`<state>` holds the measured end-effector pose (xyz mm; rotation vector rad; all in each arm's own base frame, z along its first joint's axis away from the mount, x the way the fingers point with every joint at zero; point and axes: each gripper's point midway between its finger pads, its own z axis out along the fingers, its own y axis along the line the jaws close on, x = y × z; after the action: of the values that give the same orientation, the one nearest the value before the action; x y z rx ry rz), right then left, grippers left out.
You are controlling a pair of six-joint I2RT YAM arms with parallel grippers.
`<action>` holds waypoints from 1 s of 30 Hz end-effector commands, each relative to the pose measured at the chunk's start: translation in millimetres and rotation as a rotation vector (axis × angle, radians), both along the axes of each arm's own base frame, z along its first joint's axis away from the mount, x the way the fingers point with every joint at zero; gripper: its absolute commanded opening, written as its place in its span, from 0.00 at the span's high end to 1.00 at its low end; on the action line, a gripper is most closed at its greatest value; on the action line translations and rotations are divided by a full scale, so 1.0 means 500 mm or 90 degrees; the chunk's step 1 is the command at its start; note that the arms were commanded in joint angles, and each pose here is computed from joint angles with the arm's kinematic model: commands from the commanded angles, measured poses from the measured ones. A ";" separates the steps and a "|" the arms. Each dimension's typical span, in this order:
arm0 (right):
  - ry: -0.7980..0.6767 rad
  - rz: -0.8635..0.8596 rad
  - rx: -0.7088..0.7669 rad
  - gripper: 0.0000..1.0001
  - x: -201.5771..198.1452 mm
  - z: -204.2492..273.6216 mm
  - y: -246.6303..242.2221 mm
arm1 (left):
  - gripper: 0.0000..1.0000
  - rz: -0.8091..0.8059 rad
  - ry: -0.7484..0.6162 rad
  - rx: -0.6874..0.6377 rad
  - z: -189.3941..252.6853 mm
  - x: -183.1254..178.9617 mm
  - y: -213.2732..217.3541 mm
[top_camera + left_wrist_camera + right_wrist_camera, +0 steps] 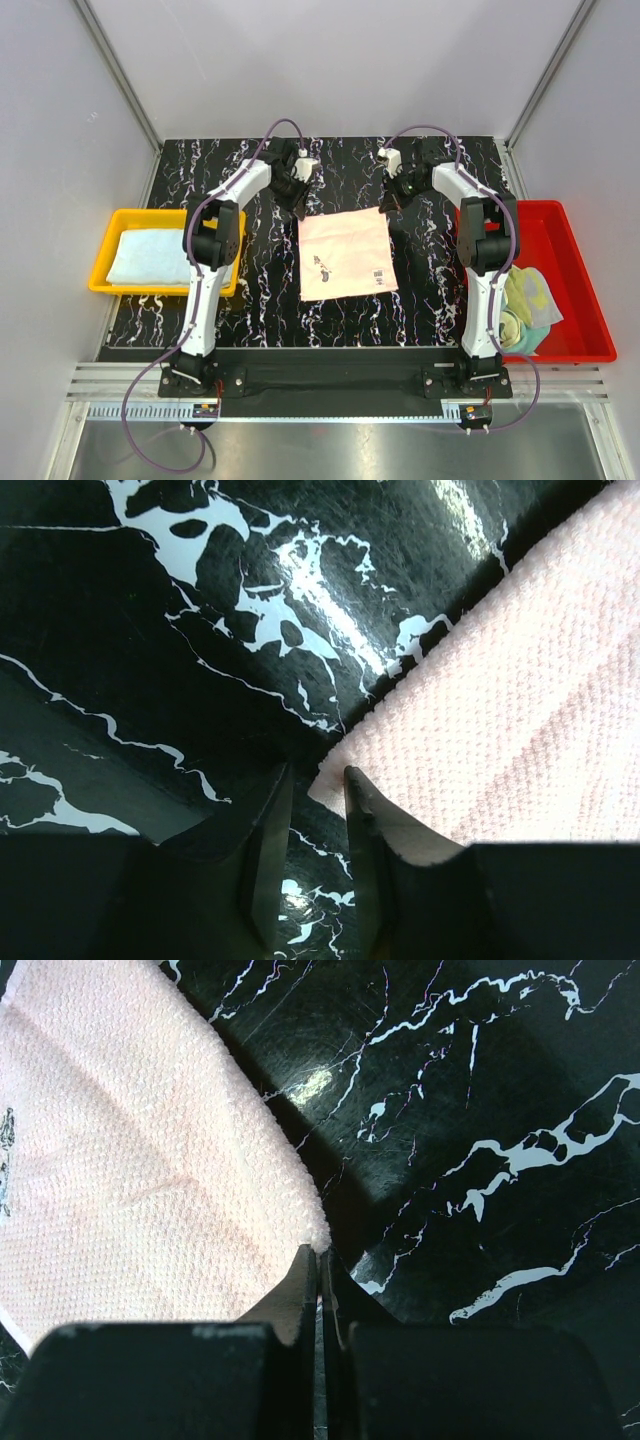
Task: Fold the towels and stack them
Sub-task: Fold the towel
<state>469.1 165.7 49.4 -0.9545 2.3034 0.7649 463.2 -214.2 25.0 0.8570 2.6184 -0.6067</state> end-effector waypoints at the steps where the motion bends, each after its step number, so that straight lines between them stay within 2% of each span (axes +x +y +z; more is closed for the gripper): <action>1: -0.020 0.005 0.009 1.00 0.019 0.018 0.002 | 0.67 -0.016 0.018 -0.007 0.009 -0.014 0.002; 8: -0.019 0.003 0.007 1.00 0.019 0.016 0.000 | 0.73 -0.015 0.027 0.003 0.005 -0.021 0.008; 11: -0.018 0.005 0.010 1.00 0.018 0.015 0.002 | 0.84 -0.015 0.026 -0.001 0.002 -0.016 0.004; 12: -0.019 0.006 0.010 1.00 0.018 0.015 0.003 | 0.97 -0.015 0.024 -0.004 0.005 -0.014 0.002; 13: -0.020 0.006 0.008 1.00 0.018 0.012 0.002 | 1.00 -0.016 0.025 -0.005 0.006 -0.014 0.001; 18: -0.044 -0.027 -0.021 1.00 0.041 0.020 -0.016 | 1.00 -0.010 0.003 -0.009 0.048 -0.009 0.003; 19: -0.066 -0.037 -0.024 1.00 0.050 0.033 -0.018 | 1.00 -0.007 -0.021 -0.015 0.086 -0.008 0.004; 22: -0.110 -0.050 -0.027 1.00 0.052 0.063 -0.025 | 1.00 0.004 -0.054 -0.019 0.116 -0.019 0.008; 23: -0.126 -0.041 -0.028 1.00 0.049 0.071 -0.026 | 1.00 0.005 -0.094 -0.029 0.159 -0.015 0.007; 24: -0.165 -0.028 -0.016 1.00 0.048 0.107 -0.021 | 1.00 0.008 -0.095 -0.026 0.162 -0.027 0.010; 26: -0.175 -0.005 -0.017 1.00 0.015 0.094 -0.022 | 1.00 0.004 -0.127 -0.028 0.203 -0.038 0.008; 27: -0.217 -0.003 -0.009 1.00 0.016 0.128 -0.022 | 1.00 0.002 -0.133 -0.026 0.209 -0.044 0.008; 28: -0.203 0.004 -0.011 1.00 -0.012 0.105 -0.022 | 1.00 0.001 -0.133 -0.023 0.216 -0.059 0.008; 30: -0.235 0.017 -0.011 1.00 -0.032 0.131 -0.026 | 1.00 -0.006 -0.127 -0.025 0.217 -0.080 0.002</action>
<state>442.5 153.5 59.4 -0.9740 2.2107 0.6408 423.4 -210.8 99.7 0.8686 2.5170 -0.5874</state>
